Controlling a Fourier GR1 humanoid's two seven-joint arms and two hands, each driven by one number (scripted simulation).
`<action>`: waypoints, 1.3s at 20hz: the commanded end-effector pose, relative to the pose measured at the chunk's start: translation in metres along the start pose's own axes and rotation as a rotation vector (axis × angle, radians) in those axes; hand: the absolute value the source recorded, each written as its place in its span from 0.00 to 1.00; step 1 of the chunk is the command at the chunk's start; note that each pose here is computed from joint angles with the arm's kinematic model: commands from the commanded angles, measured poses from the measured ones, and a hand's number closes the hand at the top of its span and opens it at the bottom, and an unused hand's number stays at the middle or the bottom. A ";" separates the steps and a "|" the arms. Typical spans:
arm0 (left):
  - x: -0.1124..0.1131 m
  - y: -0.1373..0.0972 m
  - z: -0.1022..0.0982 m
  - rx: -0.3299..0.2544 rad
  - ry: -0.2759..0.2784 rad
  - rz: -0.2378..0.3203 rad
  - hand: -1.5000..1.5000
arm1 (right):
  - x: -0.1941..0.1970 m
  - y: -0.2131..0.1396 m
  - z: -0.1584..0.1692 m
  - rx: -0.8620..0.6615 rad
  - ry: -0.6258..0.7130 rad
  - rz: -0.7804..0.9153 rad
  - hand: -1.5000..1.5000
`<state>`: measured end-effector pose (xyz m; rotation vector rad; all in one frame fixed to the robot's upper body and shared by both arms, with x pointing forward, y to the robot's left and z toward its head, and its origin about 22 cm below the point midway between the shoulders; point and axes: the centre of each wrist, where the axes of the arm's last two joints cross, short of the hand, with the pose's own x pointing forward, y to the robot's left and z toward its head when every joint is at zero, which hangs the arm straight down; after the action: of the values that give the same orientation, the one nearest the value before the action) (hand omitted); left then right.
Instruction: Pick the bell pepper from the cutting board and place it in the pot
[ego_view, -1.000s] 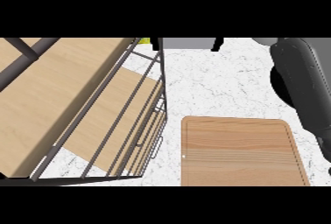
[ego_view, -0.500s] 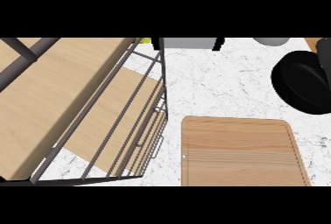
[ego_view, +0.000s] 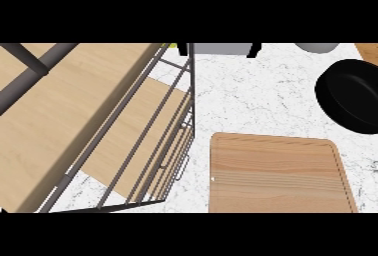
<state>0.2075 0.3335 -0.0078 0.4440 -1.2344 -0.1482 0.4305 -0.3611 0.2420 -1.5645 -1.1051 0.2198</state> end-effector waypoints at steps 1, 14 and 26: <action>0.043 0.005 -0.017 -0.015 -0.182 0.026 0.50 | -0.044 -0.003 -0.022 0.008 0.020 0.047 1.00; 0.044 -0.011 -0.021 -0.032 -0.194 0.029 0.50 | -0.081 0.025 -0.024 0.127 0.106 -0.150 0.00; 0.045 0.000 -0.022 -0.008 -0.182 0.034 0.50 | -0.052 0.009 -0.028 -0.164 0.024 -0.596 0.00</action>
<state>0.2160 0.3294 -0.0062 0.4242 -1.2560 -0.1561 0.4232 -0.4221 0.2081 -1.3341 -1.4109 -0.1194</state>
